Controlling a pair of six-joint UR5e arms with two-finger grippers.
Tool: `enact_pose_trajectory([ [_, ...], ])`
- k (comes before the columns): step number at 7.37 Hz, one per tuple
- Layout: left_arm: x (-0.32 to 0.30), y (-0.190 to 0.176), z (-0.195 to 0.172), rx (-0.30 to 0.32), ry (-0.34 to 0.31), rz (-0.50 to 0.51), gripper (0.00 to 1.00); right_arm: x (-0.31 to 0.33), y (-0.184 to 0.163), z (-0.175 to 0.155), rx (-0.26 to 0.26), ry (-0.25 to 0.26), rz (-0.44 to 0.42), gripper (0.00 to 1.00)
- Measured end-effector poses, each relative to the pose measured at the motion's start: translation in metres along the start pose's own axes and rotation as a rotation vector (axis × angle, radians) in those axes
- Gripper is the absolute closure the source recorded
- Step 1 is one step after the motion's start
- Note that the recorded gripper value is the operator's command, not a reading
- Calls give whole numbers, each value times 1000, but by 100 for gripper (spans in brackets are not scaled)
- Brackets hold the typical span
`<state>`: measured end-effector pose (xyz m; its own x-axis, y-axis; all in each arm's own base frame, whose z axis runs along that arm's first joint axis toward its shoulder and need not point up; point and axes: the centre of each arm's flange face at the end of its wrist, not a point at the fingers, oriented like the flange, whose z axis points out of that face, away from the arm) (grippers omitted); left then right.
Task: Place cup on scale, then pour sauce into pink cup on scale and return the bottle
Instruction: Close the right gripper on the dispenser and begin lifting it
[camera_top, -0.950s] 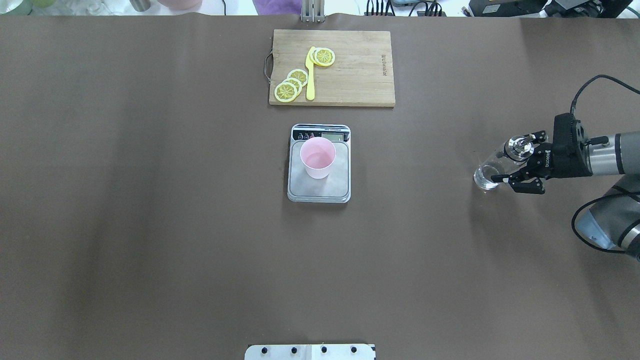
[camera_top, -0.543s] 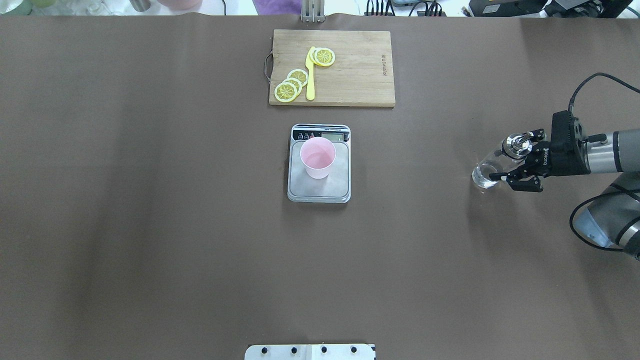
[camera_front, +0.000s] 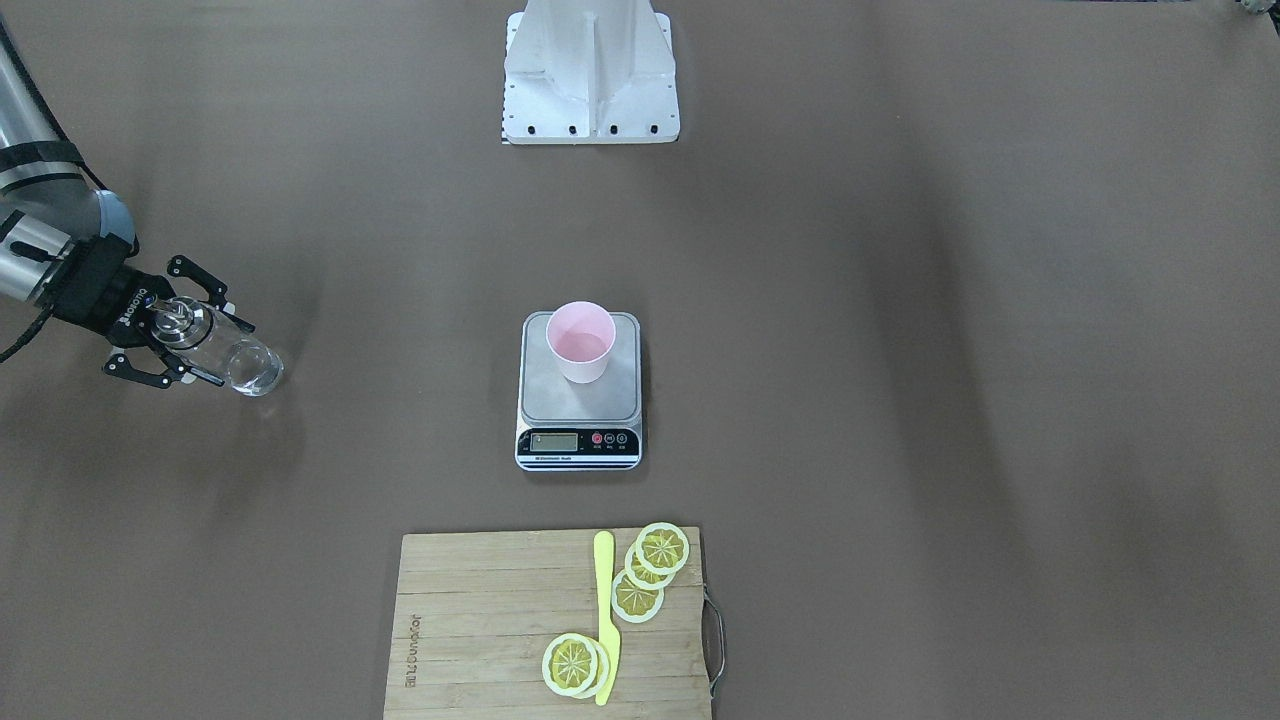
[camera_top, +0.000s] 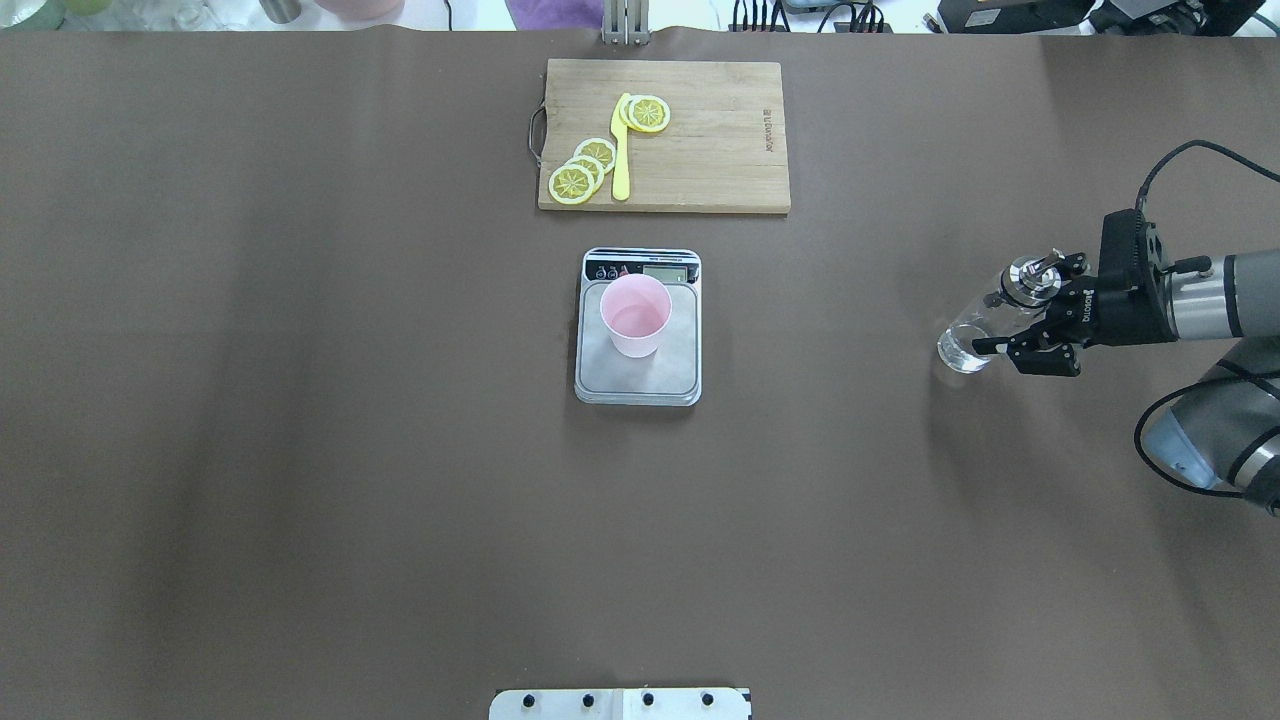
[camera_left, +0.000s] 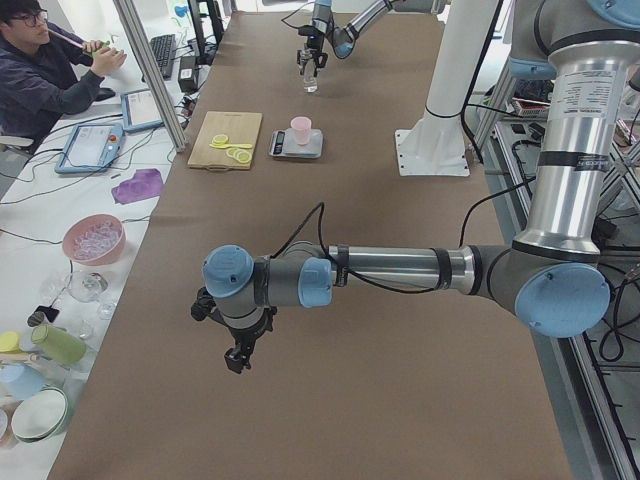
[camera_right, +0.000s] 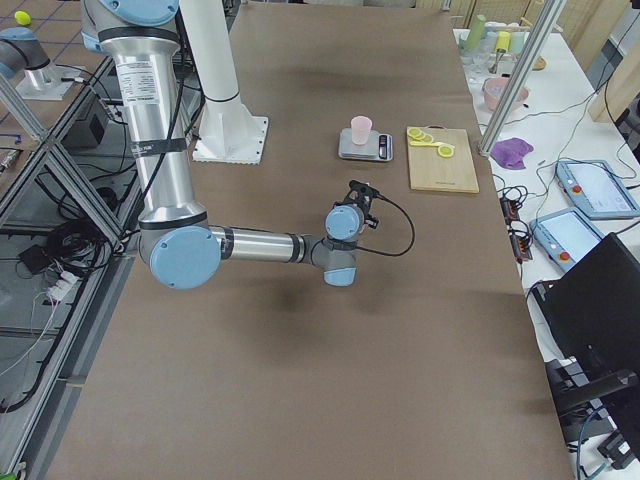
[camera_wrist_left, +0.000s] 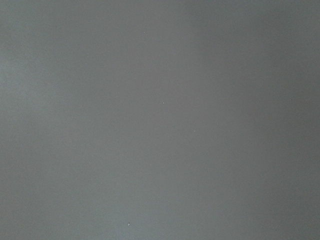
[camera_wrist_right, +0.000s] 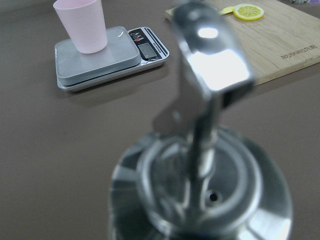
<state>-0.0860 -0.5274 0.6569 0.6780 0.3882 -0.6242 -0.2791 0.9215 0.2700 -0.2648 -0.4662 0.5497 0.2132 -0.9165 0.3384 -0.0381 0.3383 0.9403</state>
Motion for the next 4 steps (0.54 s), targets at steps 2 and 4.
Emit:
enact_pose_trajectory([
  [2, 0, 1, 0, 3, -1, 2, 2, 0, 1, -1, -3, 2, 10, 100],
  [4, -1, 4, 2, 5, -3, 4, 2, 1, -4, -3, -15, 10, 26, 100],
])
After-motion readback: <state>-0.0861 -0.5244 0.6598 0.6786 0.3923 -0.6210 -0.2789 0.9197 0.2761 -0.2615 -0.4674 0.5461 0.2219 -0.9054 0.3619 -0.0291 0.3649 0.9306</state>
